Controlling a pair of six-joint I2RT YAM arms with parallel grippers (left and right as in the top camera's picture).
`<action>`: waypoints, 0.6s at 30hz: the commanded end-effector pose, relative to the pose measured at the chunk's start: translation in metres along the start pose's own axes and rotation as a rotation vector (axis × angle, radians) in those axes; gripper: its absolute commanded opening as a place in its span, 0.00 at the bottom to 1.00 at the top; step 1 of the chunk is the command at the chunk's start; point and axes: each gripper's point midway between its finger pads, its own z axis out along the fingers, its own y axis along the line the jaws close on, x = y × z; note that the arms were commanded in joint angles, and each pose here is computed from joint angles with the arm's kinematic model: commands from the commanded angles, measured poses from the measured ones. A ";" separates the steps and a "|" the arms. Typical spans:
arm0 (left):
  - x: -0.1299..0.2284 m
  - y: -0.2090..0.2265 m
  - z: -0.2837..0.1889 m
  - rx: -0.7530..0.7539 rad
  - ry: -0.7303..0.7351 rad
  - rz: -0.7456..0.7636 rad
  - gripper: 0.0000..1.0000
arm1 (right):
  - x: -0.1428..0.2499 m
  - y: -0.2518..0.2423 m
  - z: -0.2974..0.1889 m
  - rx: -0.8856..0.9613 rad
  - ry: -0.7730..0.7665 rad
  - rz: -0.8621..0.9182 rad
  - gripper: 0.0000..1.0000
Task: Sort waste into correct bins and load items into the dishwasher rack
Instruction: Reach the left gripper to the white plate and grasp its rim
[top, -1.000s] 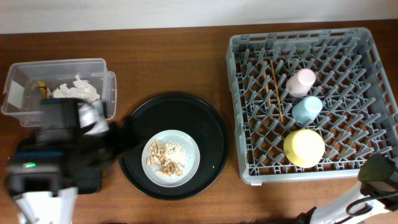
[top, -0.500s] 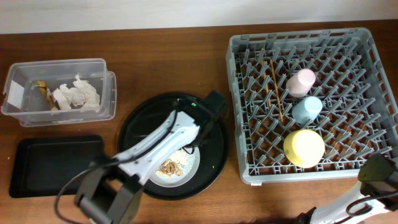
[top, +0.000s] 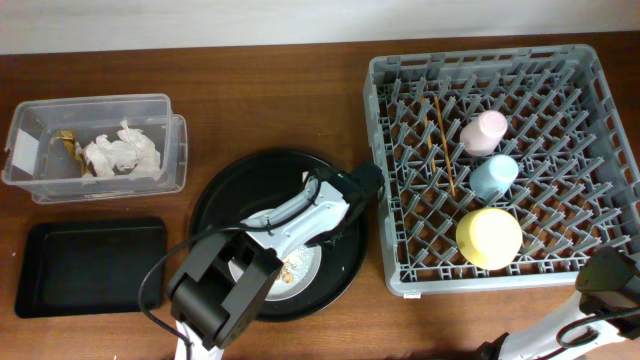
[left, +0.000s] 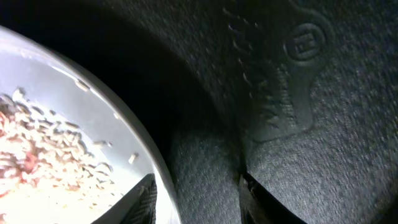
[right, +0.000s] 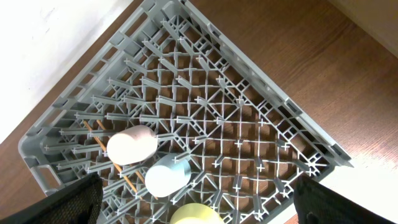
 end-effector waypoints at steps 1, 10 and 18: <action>0.005 -0.004 0.001 -0.003 0.011 -0.011 0.41 | 0.001 -0.002 0.000 0.002 0.007 0.014 0.98; 0.015 0.013 0.000 -0.073 0.050 0.004 0.15 | 0.001 -0.002 0.000 0.002 0.007 0.014 0.98; 0.016 0.022 -0.004 -0.115 0.055 0.014 0.01 | 0.001 -0.002 0.000 0.002 0.006 0.013 0.98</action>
